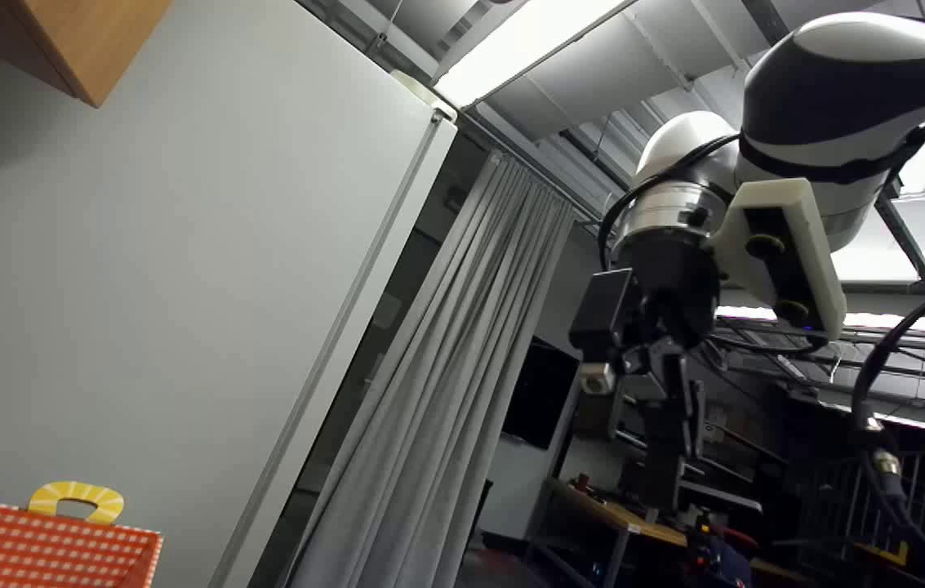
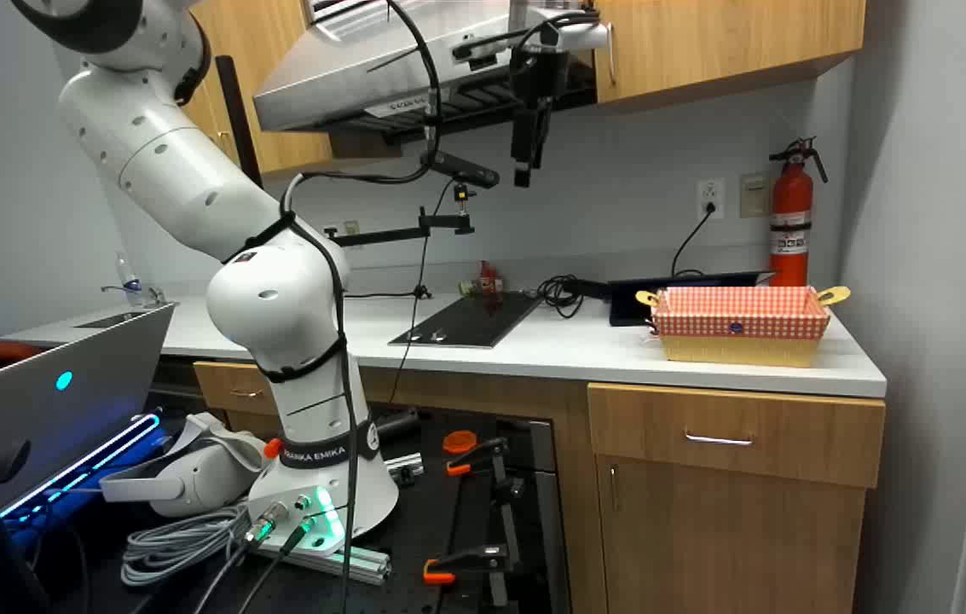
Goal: Open the drawer on the far right
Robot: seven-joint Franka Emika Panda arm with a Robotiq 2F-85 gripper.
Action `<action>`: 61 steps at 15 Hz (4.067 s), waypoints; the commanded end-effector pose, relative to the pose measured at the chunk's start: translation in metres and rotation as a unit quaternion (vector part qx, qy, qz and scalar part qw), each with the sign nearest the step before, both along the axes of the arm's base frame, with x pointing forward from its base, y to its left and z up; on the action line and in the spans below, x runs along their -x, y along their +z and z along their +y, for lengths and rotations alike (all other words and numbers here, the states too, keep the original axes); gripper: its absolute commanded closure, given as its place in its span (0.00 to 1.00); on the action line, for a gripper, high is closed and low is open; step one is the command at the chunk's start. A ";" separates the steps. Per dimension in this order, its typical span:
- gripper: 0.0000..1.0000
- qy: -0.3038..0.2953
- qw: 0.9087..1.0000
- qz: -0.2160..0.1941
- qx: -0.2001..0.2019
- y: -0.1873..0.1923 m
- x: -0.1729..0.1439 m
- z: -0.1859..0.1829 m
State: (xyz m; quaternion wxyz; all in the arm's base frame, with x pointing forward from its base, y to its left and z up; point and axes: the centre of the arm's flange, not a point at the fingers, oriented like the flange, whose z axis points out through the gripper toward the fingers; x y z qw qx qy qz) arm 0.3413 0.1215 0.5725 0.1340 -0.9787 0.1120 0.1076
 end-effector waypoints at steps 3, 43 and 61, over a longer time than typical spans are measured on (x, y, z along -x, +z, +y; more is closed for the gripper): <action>0.00 0.000 1.000 0.001 0.000 -0.001 0.000 0.000; 0.00 0.006 1.000 0.018 -0.006 -0.233 -0.213 -0.092; 0.00 0.034 0.998 -0.036 0.026 -0.317 -0.217 -0.072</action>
